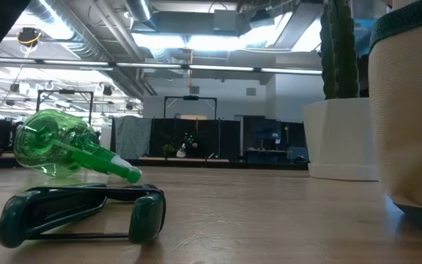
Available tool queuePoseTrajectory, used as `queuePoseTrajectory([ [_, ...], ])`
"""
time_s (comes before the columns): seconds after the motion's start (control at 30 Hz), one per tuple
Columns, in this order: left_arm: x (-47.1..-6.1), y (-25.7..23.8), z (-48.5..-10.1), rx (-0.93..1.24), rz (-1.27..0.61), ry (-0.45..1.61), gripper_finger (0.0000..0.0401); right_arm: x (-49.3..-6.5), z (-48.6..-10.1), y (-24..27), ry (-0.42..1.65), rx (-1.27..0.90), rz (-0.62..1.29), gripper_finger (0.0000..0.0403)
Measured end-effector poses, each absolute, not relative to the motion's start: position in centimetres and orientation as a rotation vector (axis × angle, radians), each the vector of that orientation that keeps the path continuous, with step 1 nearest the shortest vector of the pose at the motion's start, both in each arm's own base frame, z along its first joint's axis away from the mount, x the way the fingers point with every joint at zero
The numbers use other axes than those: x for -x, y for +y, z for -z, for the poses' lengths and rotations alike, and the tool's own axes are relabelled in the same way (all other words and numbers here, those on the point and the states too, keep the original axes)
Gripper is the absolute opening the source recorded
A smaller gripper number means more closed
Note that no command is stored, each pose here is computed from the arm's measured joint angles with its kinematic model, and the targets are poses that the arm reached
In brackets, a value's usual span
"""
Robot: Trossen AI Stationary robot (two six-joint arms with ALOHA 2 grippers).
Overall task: Pick & Place Garden tools in Gardening bag
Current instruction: Put the right hand trowel into the side pocket of the white bag
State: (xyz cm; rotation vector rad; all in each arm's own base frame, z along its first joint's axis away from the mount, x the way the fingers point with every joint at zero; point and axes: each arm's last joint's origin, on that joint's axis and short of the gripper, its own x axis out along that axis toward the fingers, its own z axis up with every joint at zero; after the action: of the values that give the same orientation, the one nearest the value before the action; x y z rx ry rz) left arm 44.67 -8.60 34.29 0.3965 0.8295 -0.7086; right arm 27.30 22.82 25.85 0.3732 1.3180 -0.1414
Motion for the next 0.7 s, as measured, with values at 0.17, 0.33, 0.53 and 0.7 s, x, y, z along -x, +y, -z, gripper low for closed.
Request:
queuePoseTrajectory([
  [0.17,-44.67,-8.61,-34.28,-0.407,0.706,0.829,0.0001,-27.63,-25.85,22.42,1.313,-0.387,0.159,0.0002],
  [0.33,-44.58,-8.95,-34.25,-0.429,0.704,0.832,0.0001,-27.71,-25.84,22.28,1.315,-0.389,0.165,0.0002],
  [0.53,-44.25,-8.73,-34.02,-0.465,0.685,0.882,0.0001,-27.46,-25.76,22.03,1.341,-0.375,0.192,0.0002],
  [0.7,-44.24,-8.63,-34.02,-0.464,0.685,0.884,0.0001,-27.54,-25.89,21.96,1.338,-0.411,0.218,0.0002],
])
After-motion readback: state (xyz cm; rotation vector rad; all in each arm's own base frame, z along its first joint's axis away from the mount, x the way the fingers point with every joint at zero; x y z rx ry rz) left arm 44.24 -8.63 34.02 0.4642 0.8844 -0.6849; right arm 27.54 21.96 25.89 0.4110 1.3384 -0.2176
